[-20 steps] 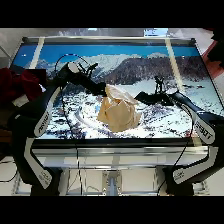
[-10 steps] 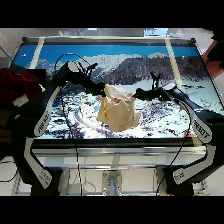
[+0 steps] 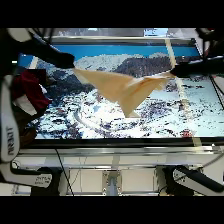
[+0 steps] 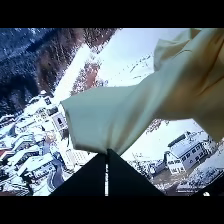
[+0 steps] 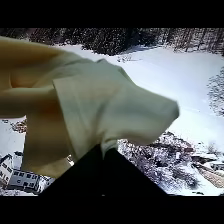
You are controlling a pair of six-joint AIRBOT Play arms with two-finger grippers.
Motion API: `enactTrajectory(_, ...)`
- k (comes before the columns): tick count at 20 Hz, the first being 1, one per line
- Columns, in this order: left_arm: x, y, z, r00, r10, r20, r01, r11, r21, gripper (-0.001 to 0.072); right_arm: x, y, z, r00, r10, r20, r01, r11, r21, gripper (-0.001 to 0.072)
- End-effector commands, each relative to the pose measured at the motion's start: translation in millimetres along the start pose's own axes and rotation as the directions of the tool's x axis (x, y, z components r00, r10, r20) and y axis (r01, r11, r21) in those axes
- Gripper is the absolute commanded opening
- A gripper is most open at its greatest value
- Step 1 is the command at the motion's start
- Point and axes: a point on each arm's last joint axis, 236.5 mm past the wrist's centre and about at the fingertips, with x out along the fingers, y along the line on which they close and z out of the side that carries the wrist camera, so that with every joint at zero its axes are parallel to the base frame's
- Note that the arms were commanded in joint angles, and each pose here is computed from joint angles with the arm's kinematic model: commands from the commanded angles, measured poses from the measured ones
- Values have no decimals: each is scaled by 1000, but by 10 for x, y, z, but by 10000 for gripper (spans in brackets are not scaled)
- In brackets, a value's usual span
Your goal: Fold the shirts.
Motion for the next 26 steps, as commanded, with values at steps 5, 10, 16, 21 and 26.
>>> enactTrajectory(5, -1887, -27, 303, 868, 243, 434, -250, 967, -42, 8, -1883, 257, -28, 911, -269, 312, 286, 958, -8, 30)
enactTrajectory(10, -1479, 190, 592, 846, 258, 466, -248, 965, -84, 7, -1548, 309, 464, 893, -151, 424, 159, 987, 17, 30)
enactTrajectory(16, 480, 953, 283, 948, 302, 96, -284, 945, -164, 7, 450, -425, 243, 983, -100, 154, 71, 979, 189, 30)
enactTrajectory(21, 1749, 1332, -152, 953, 291, -82, -303, 917, -259, 8, 2155, -495, -529, 997, -28, -74, 52, 938, 342, 30)
enactTrajectory(26, 1911, 1420, 60, 952, 307, 16, -290, 915, -279, 11, 2693, -359, -284, 994, -86, 73, 55, 933, 355, 32)
